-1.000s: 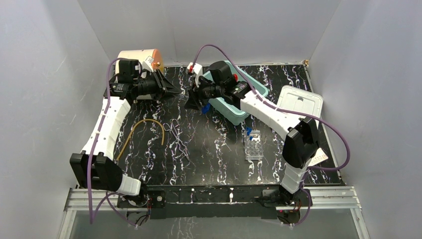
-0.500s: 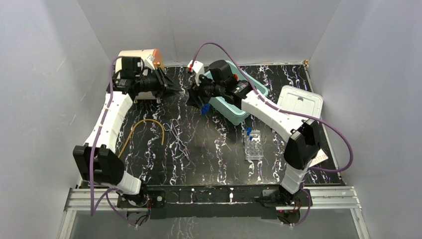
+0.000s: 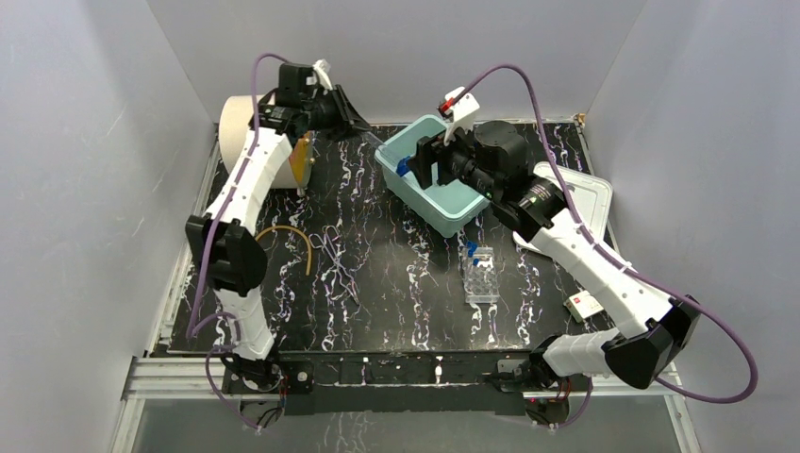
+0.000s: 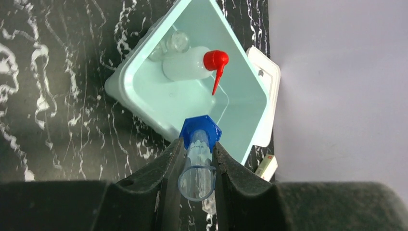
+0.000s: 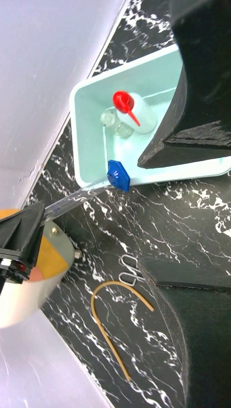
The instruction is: Organize the chemistry lab equipment
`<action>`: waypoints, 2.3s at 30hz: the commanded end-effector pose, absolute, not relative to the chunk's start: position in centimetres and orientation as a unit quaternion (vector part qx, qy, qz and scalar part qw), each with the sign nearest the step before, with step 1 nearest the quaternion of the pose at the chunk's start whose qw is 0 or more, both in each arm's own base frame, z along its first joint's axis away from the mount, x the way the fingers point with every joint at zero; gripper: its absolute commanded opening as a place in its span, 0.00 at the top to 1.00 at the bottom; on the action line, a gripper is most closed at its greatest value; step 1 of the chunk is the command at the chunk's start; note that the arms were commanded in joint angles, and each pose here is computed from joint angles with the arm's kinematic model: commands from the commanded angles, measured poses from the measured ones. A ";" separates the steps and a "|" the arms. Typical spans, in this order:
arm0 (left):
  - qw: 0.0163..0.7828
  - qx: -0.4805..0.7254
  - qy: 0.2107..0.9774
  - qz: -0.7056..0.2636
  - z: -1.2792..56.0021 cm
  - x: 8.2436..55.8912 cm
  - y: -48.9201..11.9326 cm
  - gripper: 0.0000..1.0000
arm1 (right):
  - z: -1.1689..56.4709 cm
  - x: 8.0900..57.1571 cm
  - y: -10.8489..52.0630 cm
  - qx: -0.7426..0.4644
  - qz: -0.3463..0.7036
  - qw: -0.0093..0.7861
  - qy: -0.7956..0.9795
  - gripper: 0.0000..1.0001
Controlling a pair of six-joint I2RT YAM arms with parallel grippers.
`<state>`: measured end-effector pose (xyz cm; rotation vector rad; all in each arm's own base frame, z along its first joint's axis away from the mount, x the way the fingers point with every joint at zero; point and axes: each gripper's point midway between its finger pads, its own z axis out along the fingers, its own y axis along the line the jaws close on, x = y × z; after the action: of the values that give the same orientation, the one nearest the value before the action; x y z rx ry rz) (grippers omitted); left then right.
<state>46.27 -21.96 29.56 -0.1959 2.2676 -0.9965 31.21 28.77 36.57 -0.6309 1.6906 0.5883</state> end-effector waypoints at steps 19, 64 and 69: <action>0.453 0.109 0.871 -0.157 25.4 51.8 -30.5 0.77 | 28.2 34.4 19.3 -0.048 0.177 0.511 0.840 0.26; 0.541 0.147 0.812 -0.163 31.9 51.9 -32.6 0.34 | 27.1 33.6 20.3 -0.076 0.200 0.480 0.851 0.29; 0.575 0.125 0.789 -0.174 36.7 50.8 -30.7 0.23 | 27.9 34.1 21.4 -0.104 0.212 0.476 0.847 0.31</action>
<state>52.64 -32.82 24.03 0.3898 2.0825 -0.3227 33.20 20.34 24.52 -0.2040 2.1579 0.4663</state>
